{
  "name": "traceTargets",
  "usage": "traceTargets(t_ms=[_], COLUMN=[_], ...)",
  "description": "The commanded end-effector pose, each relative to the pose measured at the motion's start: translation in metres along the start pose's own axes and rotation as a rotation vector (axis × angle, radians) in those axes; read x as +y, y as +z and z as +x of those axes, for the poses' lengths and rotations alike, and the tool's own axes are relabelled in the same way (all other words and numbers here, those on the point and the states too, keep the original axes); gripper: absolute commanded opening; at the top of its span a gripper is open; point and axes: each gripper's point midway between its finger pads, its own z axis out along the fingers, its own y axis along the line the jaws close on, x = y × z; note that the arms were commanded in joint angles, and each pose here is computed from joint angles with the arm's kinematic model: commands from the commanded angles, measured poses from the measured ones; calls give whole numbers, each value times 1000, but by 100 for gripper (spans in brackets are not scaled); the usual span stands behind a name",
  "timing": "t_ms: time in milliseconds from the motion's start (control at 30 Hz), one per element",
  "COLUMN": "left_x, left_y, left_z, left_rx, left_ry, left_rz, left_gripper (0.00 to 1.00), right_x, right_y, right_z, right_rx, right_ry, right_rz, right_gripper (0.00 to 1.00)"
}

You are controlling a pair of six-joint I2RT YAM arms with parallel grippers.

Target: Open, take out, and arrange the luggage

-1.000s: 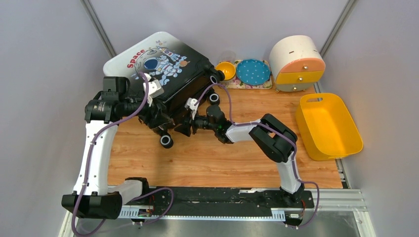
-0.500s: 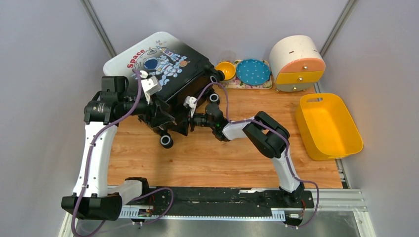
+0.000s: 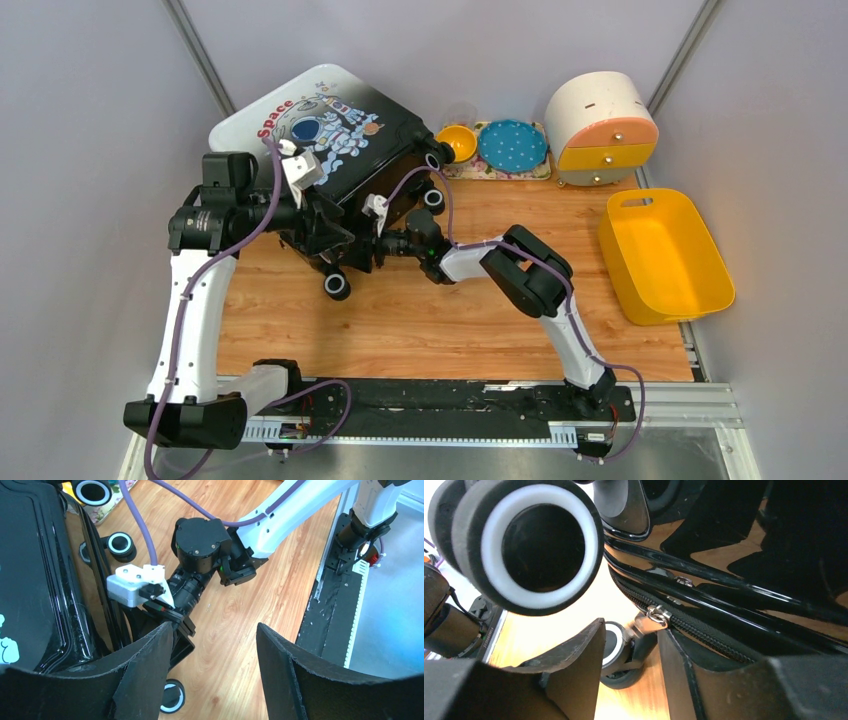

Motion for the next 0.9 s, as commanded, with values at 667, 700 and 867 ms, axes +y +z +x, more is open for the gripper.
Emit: traceTargets(t_ms=[667, 700, 867], left_x=[12, 11, 14], left_y=[-2, -2, 0], left_z=[17, 16, 15], left_rx=[75, 72, 60], left_ry=[72, 70, 54], left_rz=[-32, -31, -38], left_gripper=[72, 72, 72], right_x=[-15, -18, -22], right_y=[-8, -7, 5], right_z=[-38, -34, -36], right_rx=[-62, -59, -79], right_ry=[56, 64, 83], right_rz=[130, 133, 118], right_gripper=[59, 58, 44])
